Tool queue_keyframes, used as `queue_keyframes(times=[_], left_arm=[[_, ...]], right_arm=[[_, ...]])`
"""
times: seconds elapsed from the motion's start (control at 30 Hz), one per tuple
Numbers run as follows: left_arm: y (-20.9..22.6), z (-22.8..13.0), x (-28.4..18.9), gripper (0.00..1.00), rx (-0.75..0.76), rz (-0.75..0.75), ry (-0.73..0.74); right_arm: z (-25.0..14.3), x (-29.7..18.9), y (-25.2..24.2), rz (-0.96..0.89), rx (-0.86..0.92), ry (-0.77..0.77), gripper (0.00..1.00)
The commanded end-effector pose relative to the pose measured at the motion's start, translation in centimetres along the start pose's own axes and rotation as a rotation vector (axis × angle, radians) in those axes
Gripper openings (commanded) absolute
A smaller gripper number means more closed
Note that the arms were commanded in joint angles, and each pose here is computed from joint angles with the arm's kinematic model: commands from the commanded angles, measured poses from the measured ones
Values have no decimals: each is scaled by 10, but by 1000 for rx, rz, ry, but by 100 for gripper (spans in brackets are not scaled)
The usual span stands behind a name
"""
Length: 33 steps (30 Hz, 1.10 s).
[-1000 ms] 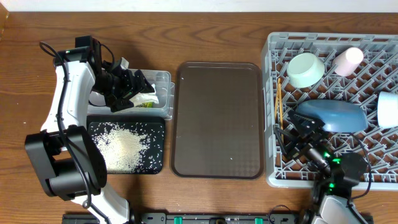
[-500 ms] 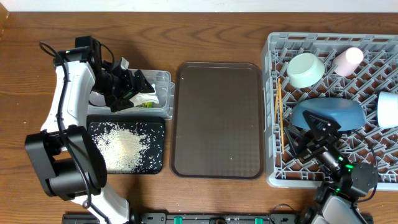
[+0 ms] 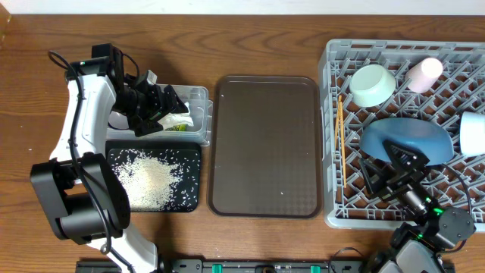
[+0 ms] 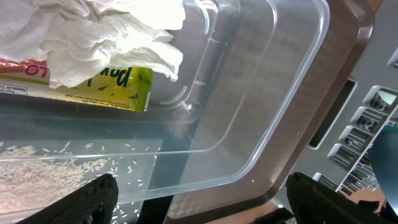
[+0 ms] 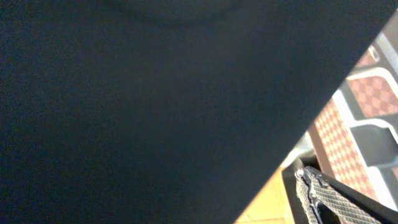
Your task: Sort waste into correct bins and load items into the dishwasher rack
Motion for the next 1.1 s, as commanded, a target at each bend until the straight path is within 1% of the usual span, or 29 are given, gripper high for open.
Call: queue_keyframes(times=[0.0,0.53,0.67,0.77,0.93,1.07], left_arm=[[-3,2,-8,90,-2,2,-25],[-3,2,-8,89,-2,2,-25],[-3,2,-8,89,-2,2,-25],[-3,2,-8,90,-2,2,-25],[-3,2,-8,89,-2,2,-25],[-3,2,-8,90,-2,2,-25]], right_arm=[[-11,-2,-1,-17,-21,67,99],[-14,-2,-2,-25,-5,87,99],[-14,-3,0,-22,32,44,99],[-14,-4,-2,-30,91,11,99],[-17,-6,-6,-44,154,0,99],[-24,-6,0,-37,112,21,99]])
Point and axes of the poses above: each gripper's point midway between its finger pads, its own x axis out along the fingers, its own y axis along the line the jaws close on, z = x × y, the point moved 2 cm from there along -x, back along the fingers, and after that the axes turned 13 degrees about -x, right-handed, at the moved point
